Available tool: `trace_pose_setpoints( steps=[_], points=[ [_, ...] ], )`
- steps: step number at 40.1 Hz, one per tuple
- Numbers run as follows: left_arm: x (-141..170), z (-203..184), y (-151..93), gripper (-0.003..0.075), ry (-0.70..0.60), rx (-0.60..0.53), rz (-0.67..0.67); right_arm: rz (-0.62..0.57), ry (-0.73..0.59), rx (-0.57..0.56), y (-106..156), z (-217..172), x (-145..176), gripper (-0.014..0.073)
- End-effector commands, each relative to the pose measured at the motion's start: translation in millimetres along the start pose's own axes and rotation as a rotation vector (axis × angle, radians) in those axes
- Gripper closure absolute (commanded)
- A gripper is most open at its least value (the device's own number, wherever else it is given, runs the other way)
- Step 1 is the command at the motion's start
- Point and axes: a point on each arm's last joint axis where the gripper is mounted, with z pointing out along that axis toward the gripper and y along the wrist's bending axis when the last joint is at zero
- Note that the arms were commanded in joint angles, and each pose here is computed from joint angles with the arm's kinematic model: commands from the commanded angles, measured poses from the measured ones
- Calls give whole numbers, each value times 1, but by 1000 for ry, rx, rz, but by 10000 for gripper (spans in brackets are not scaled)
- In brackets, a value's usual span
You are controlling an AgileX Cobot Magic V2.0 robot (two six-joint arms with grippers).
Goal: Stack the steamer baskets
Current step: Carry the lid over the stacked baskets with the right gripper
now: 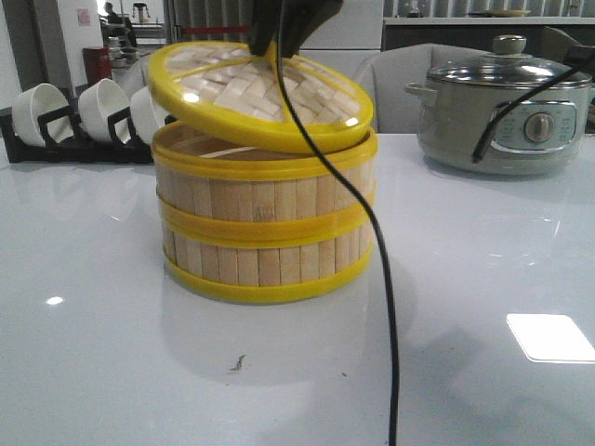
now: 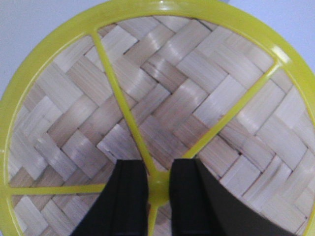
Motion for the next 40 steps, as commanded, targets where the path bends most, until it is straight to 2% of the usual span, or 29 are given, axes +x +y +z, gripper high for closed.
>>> trace_pose_setpoints(
  steps=[1, 17, 28, 40],
  points=[
    [-14, -3, -1, 634, -94, 16, -6, -16, -137, -34, 12, -38, -17, 572],
    [-14, -3, -1, 634, -94, 16, -6, -36, -83, 6, 9, -32, -12, 572],
    [-14, -3, -1, 634, -94, 16, -6, -39, -112, 3, 11, -49, -16, 572],
    [-14, -3, -1, 634, -94, 16, -6, -38, -52, 11, 10, -52, -10, 572]
  ],
)
